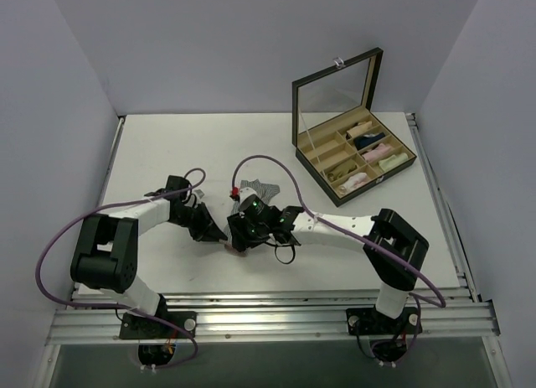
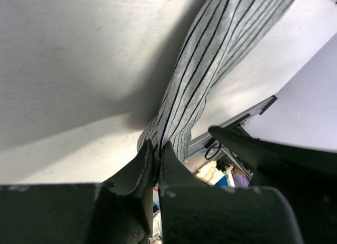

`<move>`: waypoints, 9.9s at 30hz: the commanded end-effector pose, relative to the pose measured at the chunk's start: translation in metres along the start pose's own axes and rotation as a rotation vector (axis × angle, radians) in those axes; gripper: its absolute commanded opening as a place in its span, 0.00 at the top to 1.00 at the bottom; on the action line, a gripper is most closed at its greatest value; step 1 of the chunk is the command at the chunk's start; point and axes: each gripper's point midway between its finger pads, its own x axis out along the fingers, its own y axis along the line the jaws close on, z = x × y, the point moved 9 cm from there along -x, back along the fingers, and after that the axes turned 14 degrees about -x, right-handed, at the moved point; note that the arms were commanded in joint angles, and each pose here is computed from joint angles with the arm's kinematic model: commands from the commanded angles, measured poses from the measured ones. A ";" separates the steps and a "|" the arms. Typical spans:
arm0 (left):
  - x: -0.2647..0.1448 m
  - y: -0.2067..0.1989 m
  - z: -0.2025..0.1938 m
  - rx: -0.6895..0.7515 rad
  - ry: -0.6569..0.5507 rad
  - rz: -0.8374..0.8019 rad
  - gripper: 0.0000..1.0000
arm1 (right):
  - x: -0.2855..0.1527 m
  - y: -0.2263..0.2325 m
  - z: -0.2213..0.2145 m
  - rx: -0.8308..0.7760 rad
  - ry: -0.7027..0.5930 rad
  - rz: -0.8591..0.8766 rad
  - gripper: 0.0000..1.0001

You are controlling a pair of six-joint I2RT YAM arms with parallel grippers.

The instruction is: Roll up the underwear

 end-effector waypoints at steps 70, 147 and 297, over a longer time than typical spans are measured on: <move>-0.047 -0.018 0.051 -0.202 -0.069 0.147 0.52 | 0.023 0.027 -0.020 -0.510 0.139 0.180 1.00; -0.001 -0.029 0.058 -0.059 -0.084 0.013 0.43 | 0.048 -0.068 0.030 -0.051 0.174 0.374 1.00; 0.039 0.004 0.016 -0.224 -0.058 0.627 0.89 | 0.045 0.032 -0.023 -0.613 -0.123 -0.328 0.55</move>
